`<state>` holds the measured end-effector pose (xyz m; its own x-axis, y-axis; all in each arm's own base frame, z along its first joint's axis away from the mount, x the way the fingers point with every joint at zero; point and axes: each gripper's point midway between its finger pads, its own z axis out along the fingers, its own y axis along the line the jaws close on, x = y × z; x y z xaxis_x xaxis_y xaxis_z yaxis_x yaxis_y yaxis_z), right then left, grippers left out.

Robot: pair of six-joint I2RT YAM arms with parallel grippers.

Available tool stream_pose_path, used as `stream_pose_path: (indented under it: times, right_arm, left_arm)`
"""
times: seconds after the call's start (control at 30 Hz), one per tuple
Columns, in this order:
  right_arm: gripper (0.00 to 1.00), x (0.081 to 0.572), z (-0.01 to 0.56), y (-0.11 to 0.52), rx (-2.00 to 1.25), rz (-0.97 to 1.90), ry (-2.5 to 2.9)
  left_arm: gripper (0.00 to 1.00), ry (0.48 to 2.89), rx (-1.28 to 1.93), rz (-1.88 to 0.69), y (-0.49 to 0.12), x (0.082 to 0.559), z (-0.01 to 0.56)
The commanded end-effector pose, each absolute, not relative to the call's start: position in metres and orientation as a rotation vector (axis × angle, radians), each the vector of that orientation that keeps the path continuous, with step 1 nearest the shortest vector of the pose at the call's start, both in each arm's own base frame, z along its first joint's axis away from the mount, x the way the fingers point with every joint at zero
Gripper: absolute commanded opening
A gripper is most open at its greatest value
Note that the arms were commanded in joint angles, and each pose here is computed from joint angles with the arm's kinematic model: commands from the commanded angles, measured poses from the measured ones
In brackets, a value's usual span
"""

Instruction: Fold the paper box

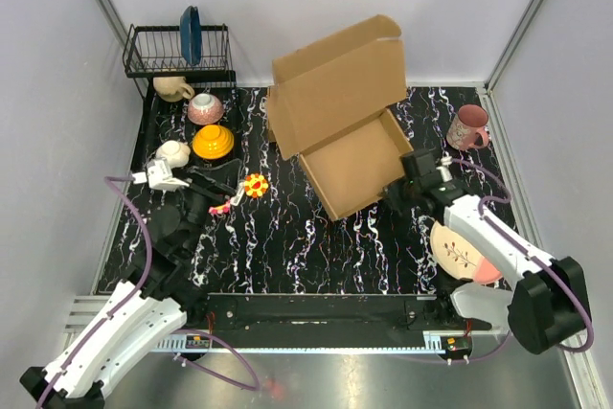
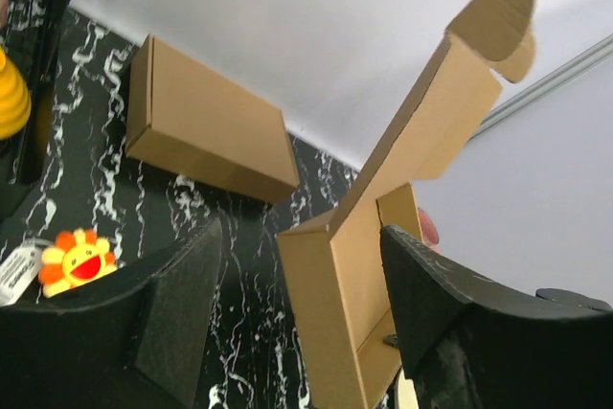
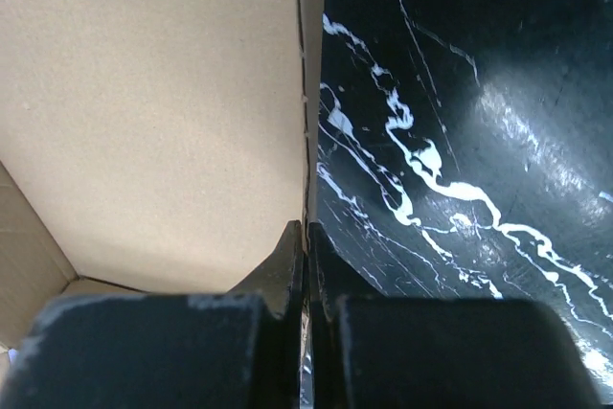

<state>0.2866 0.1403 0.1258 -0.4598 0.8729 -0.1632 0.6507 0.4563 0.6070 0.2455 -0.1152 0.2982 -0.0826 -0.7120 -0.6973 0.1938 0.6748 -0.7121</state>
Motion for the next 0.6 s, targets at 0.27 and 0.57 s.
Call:
stream_pose_path:
  times: [0.27, 0.57]
  right_arm:
    - [0.0, 0.307, 0.057, 0.217, 1.637, 0.519, 2.124]
    - [0.53, 0.305, 0.06, 0.21, 1.53, 0.469, 2.147]
  left_arm:
    - [0.71, 1.56, -0.533, -0.765, -0.12, 0.253, 0.251]
    - [0.74, 1.584, -0.516, -0.707, -0.117, 0.255, 0.247]
